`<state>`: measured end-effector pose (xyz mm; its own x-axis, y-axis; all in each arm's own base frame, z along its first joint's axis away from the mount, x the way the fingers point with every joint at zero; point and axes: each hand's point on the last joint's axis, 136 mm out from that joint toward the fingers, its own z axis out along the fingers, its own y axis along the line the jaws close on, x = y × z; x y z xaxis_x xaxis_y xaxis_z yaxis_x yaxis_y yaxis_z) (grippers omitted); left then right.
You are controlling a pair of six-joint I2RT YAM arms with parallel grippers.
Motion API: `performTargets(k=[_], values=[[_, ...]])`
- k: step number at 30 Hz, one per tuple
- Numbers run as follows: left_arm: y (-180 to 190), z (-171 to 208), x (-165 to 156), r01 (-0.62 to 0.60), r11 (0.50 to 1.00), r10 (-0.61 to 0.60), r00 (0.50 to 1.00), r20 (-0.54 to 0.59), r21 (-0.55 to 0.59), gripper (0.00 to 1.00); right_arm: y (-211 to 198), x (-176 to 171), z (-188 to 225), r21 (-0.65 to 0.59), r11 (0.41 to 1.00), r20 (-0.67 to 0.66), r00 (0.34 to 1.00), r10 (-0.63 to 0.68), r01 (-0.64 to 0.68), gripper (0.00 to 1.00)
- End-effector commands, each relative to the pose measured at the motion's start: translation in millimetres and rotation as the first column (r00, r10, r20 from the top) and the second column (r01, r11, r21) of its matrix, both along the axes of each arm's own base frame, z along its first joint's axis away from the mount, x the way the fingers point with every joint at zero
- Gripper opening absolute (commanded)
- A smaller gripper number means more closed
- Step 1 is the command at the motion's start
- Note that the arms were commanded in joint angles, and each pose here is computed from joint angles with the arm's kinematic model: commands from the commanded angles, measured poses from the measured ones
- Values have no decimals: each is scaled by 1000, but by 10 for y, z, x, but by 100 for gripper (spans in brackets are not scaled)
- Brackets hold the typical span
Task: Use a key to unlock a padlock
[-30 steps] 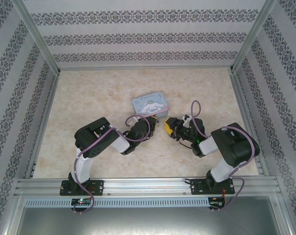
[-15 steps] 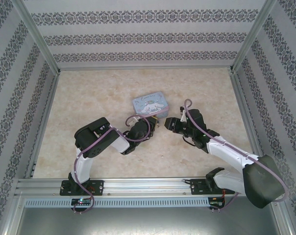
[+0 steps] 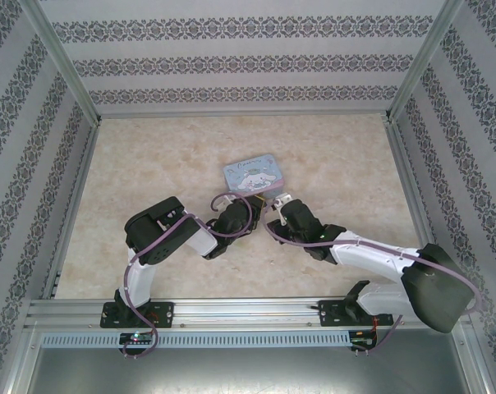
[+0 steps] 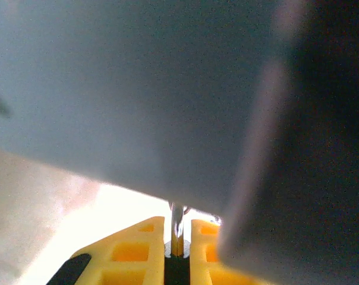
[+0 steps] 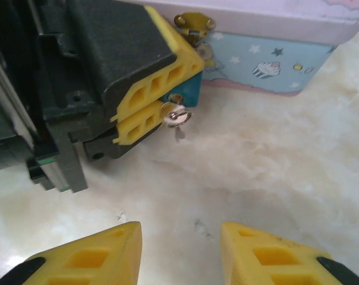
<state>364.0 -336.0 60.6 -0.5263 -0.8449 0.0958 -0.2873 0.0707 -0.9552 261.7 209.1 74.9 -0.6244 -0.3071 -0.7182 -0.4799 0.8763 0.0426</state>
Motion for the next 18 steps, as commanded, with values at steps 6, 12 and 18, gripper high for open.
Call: performTargets(k=[6,12,18], values=[[-89,48,-24,38,999,-38,999,4,15,0,130,182,-18,-21,1000,58,998,20,-18,39],[-100,46,-27,44,999,-44,999,1,18,0,164,258,-19,-12,1000,57,998,11,-11,39],[-104,46,-28,46,999,-46,999,0,18,0,192,345,19,10,1000,51,999,6,-6,38]])
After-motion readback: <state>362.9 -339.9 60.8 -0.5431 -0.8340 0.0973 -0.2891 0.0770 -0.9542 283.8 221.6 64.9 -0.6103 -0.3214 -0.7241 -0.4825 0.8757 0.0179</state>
